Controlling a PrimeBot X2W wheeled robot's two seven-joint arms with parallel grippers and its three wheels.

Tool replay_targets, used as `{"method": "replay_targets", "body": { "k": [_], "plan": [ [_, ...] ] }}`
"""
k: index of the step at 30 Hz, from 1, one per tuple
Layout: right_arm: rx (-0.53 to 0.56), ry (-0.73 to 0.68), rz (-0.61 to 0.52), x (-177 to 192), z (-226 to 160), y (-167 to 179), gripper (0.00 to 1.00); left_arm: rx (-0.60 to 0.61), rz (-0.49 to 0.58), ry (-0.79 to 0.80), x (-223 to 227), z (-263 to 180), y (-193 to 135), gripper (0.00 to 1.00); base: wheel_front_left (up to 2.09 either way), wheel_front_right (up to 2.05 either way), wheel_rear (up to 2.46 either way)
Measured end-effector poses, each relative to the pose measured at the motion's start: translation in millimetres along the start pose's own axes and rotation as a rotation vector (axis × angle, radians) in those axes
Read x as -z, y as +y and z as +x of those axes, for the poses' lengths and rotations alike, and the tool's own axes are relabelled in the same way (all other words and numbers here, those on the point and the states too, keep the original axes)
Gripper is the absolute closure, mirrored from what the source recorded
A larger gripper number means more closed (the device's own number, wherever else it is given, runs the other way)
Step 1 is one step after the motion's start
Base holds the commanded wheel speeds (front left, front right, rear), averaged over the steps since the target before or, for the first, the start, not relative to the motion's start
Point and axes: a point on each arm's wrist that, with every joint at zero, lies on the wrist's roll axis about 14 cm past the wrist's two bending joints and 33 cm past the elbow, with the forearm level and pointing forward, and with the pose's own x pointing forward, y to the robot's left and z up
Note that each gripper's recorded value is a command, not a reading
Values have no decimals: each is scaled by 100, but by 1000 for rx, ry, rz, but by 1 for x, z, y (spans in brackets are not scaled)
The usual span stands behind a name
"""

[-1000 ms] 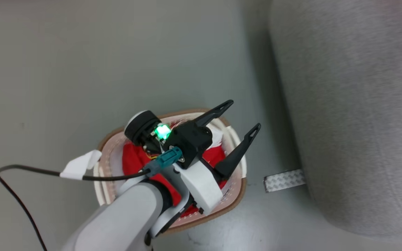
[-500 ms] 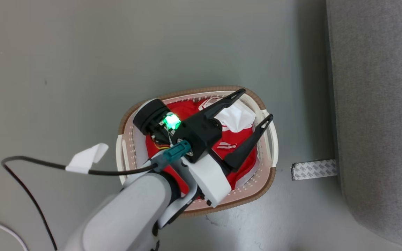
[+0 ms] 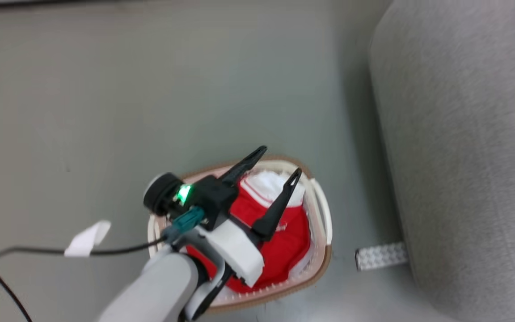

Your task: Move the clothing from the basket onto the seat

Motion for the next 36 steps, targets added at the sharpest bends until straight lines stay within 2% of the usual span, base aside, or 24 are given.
{"method": "replay_targets", "body": {
  "k": [4, 9, 16, 22, 36],
  "plan": [
    [-71, -72, 1, -29, -29, 6, 0, -44, 6, -65, -22, -15, -9, 0, 0, 0, 0],
    [-166, -141, 46, -55, -69, 25, 0, -155, 28, -124, -40, -44, -5, 0, 0, 0, 0],
    [-308, -176, 104, -68, -120, 66, 0, -335, 73, -160, -47, -97, 12, 0, 0, 0, 0],
    [-415, -142, 150, -58, -164, 98, 0, -510, 107, -158, -40, -147, 31, 0, 0, 0, 0],
    [-524, -30, 207, -25, -223, 124, 0, -757, 99, -210, -40, -228, 46, 0, 0, 0, 0]
  ]
}}
